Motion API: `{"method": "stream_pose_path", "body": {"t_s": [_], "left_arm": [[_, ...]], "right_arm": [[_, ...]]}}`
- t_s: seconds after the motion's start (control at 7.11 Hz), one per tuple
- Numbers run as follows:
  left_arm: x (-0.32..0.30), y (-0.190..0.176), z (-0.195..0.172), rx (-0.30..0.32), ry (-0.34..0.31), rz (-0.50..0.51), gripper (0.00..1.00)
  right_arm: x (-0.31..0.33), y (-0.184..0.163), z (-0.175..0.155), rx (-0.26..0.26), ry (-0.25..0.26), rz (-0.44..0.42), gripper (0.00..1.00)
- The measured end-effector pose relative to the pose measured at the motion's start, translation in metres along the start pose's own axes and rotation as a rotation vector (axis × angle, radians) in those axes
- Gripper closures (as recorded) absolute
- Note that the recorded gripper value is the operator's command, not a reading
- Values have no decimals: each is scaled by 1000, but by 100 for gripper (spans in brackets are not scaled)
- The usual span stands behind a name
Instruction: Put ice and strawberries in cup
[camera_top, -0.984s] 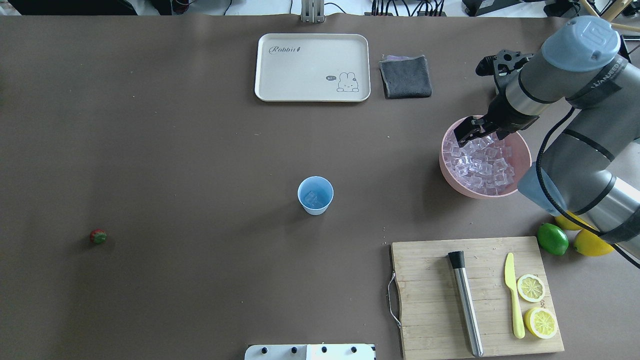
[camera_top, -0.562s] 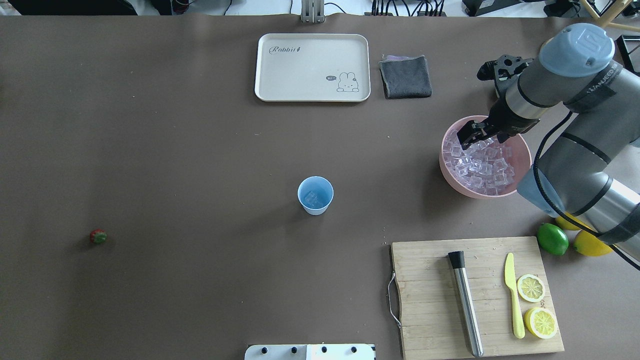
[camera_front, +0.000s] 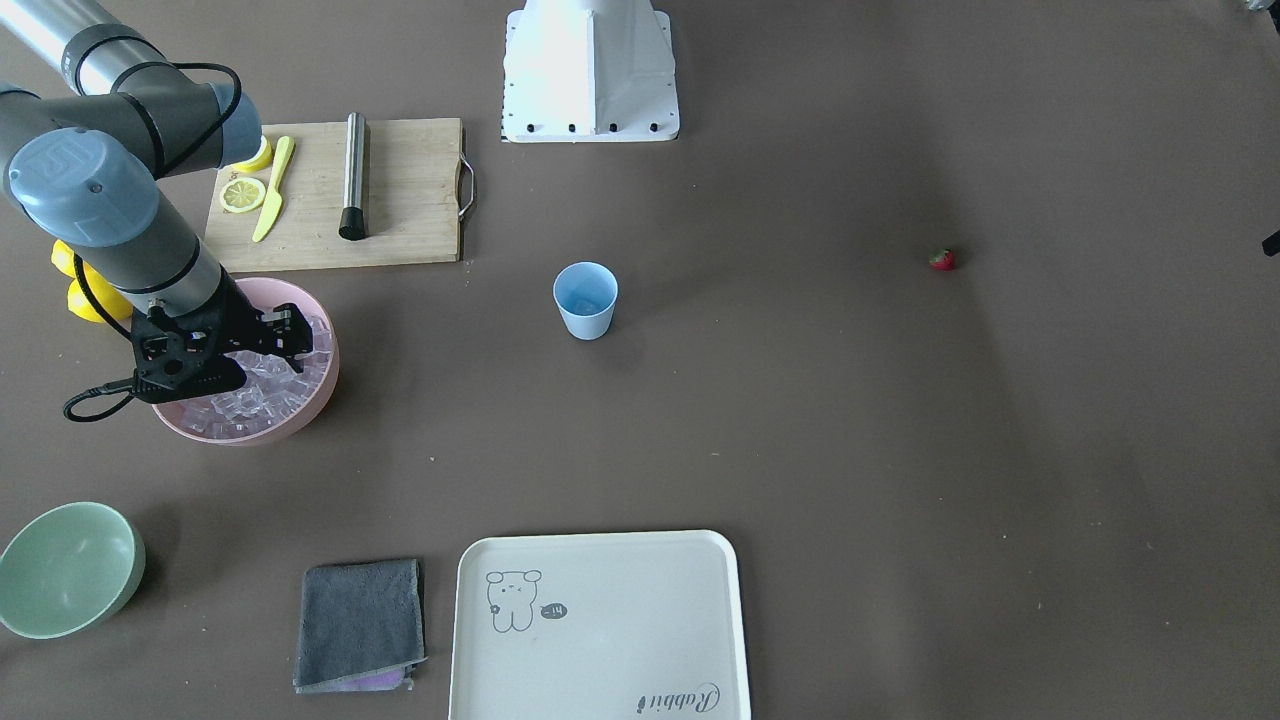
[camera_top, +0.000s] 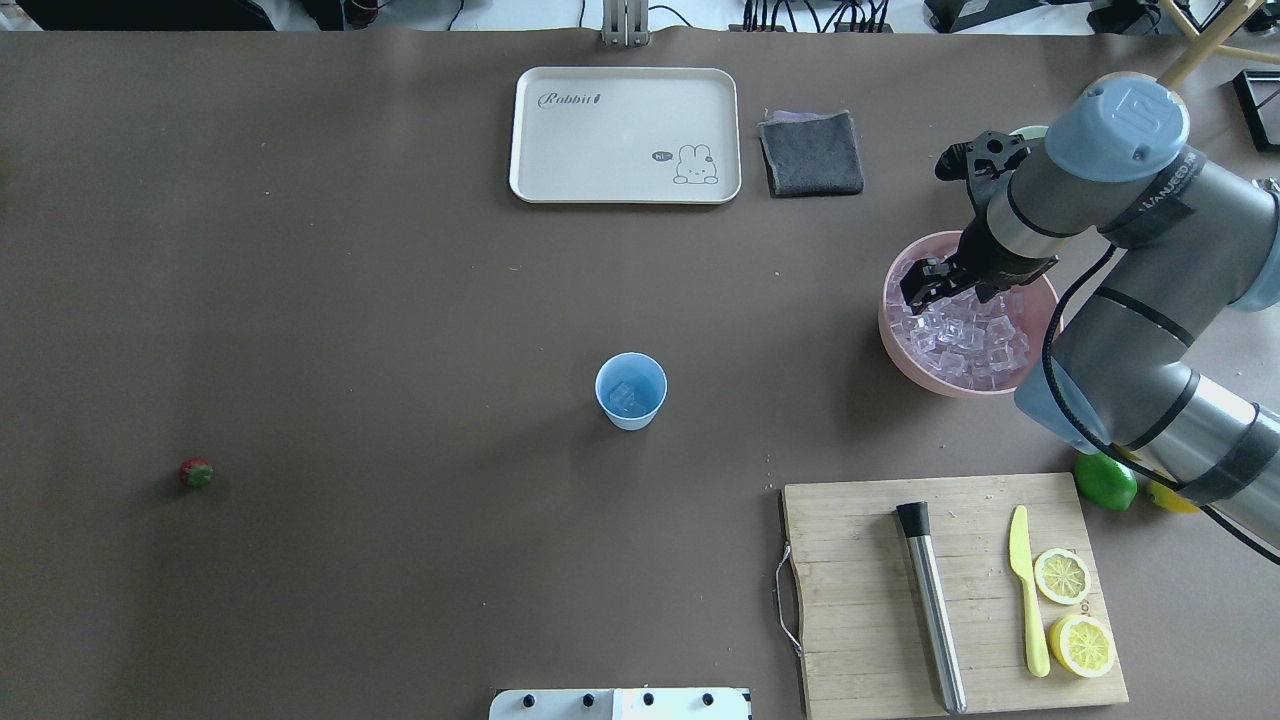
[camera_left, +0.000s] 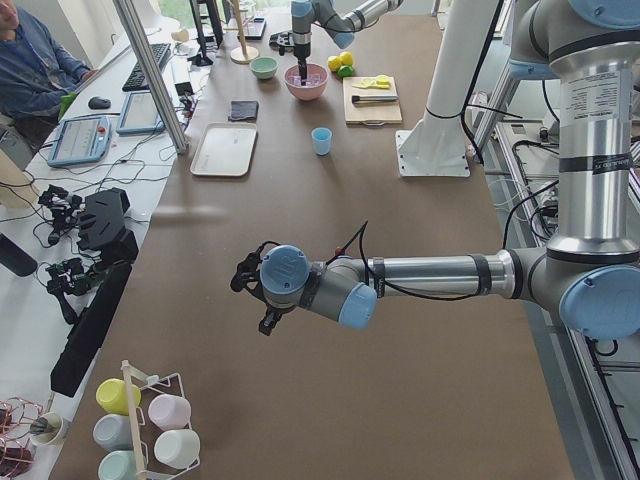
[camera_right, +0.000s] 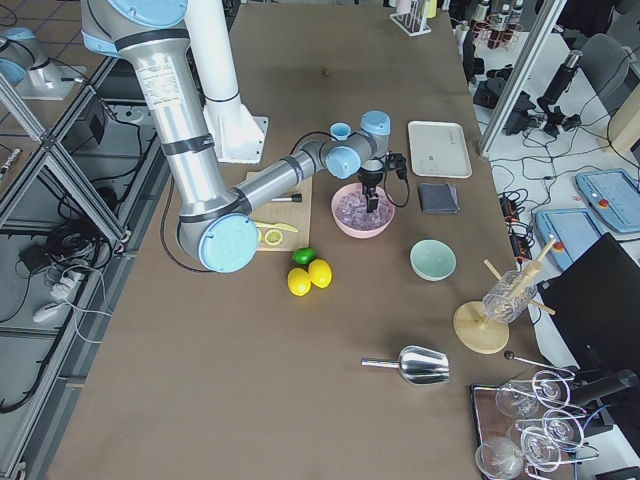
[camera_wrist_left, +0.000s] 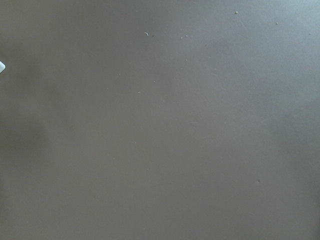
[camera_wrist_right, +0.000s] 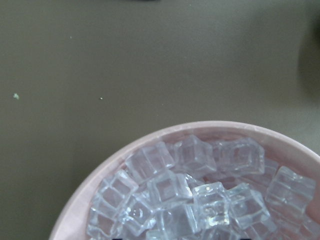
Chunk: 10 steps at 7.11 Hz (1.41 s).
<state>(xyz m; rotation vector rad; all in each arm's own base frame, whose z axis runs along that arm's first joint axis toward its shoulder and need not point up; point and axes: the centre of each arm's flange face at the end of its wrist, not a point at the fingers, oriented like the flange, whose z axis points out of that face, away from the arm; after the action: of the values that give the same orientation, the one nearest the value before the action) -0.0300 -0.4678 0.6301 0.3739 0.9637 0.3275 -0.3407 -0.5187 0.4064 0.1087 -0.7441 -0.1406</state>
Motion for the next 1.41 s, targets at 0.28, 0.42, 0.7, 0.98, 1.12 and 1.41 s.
{"method": "stream_pose_path", "body": {"t_s": [0.28,0.42,0.7,0.98,1.12,1.41], "left_arm": [[0,0,0,0,0,0,1],[0,-1,0,0,0,1,1],[0,-1,0,1,0,1,1],[0,-1,0,1,0,1,1],[0,-1,0,0,0,1,1],[0,-1,0,0,0,1,1]], "right_arm": [[2,1,3,-2,7,2,37],[1,1,4,-2,8,2,37],[-3,-1,6,-3,9,0,41],[-4,-2,7,-4,9,-1,84],[-4,-2,7,-5,9,-2,100],[-7,-2,3,1,2,-5,100]]}}
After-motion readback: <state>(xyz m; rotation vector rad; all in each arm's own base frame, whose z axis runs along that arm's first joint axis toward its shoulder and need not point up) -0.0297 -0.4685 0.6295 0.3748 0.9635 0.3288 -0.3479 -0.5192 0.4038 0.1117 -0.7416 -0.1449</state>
